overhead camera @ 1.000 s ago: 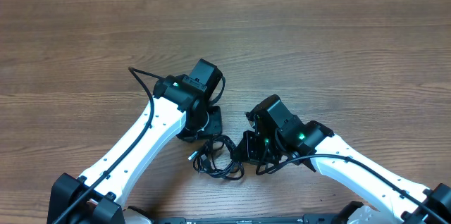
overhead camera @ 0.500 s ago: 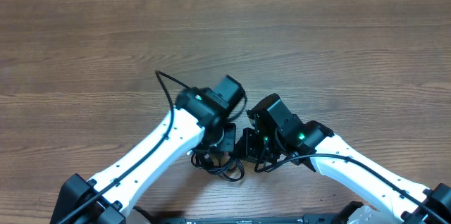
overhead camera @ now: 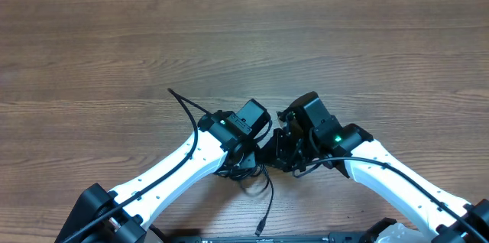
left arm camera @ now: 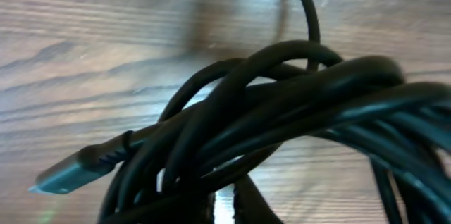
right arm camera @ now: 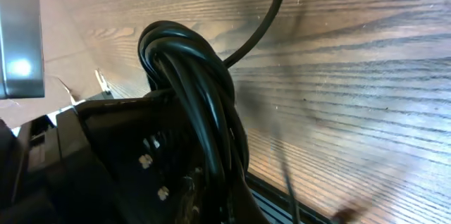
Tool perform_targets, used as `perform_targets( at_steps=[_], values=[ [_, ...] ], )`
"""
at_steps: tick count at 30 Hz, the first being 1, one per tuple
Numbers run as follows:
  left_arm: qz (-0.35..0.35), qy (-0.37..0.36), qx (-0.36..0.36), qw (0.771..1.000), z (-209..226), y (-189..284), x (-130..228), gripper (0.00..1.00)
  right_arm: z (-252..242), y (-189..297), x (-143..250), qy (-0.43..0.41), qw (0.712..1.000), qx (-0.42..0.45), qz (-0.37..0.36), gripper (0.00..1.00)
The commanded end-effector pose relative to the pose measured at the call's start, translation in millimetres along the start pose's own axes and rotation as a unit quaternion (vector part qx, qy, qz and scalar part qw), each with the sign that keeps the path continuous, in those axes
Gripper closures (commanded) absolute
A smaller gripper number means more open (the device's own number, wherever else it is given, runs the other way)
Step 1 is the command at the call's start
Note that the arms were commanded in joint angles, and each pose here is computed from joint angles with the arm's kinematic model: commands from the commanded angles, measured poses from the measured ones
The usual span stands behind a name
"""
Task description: Untangle cables
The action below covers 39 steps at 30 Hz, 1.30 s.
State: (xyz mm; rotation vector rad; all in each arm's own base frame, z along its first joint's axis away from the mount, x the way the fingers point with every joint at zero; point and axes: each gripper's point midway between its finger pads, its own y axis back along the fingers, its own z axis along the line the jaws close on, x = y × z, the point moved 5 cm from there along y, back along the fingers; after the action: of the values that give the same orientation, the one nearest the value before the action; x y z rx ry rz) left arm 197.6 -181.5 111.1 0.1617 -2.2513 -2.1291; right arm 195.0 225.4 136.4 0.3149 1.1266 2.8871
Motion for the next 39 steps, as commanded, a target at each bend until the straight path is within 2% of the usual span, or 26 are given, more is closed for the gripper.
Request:
perform_targets(
  at_steps=[1, 4, 8, 10, 12, 14, 17, 21, 28, 32, 33, 36, 39],
  values=[
    [0.004, 0.001, 0.004, 1.000, -1, -5, 3, 0.85, 15, 9, 0, 0.011, 1.000, -0.029, 0.002, 0.96],
    [-0.002, -0.004, 0.005, 1.000, 1, 2, -4, 0.70, 11, 9, 0, 0.006, 1.000, -0.017, 0.000, 0.96],
    [-0.024, 0.007, 0.022, 0.999, 5, 31, -22, 0.57, 4, 9, -1, -0.003, 1.000, 0.001, -0.008, 0.96],
    [-0.046, 0.015, 0.037, 0.998, 8, 52, -32, 0.54, 5, 9, -1, -0.002, 1.000, 0.001, -0.009, 0.96],
    [-0.075, 0.025, 0.059, 0.995, 11, 77, -42, 0.45, 5, 9, -1, 0.000, 1.000, 0.000, -0.009, 0.96],
    [-0.106, 0.040, 0.082, 0.990, 16, 103, -49, 0.30, 5, 9, -1, 0.003, 1.000, 0.000, -0.009, 0.96],
    [-0.146, 0.060, 0.110, 0.981, 28, 139, -53, 0.27, 5, 9, -1, 0.016, 1.000, -0.001, -0.007, 0.96],
    [-0.180, 0.092, 0.129, 0.971, 54, 170, -40, 0.27, 9, 9, -1, 0.051, 0.999, -0.013, -0.006, 0.96],
    [-0.230, 0.173, 0.172, 0.942, 97, 202, 15, 0.22, 31, 11, -10, 0.093, 0.993, -0.062, -0.027, 0.96],
    [-0.218, 0.224, 0.209, 0.926, 111, 185, 44, 0.03, 41, 13, -15, 0.084, 0.992, -0.083, -0.041, 0.96],
    [-0.210, 0.241, 0.218, 0.922, 112, 178, 49, 0.00, 44, 14, -17, 0.084, 0.991, -0.091, -0.045, 0.96],
    [-0.175, 0.274, 0.249, 0.912, 108, 151, 56, 0.00, 53, 16, -21, 0.072, 0.990, -0.111, -0.055, 0.96],
    [-0.137, 0.270, 0.296, 0.906, 88, 127, 50, 0.01, 57, 17, -23, 0.053, 0.989, -0.122, -0.057, 0.96]
  ],
)
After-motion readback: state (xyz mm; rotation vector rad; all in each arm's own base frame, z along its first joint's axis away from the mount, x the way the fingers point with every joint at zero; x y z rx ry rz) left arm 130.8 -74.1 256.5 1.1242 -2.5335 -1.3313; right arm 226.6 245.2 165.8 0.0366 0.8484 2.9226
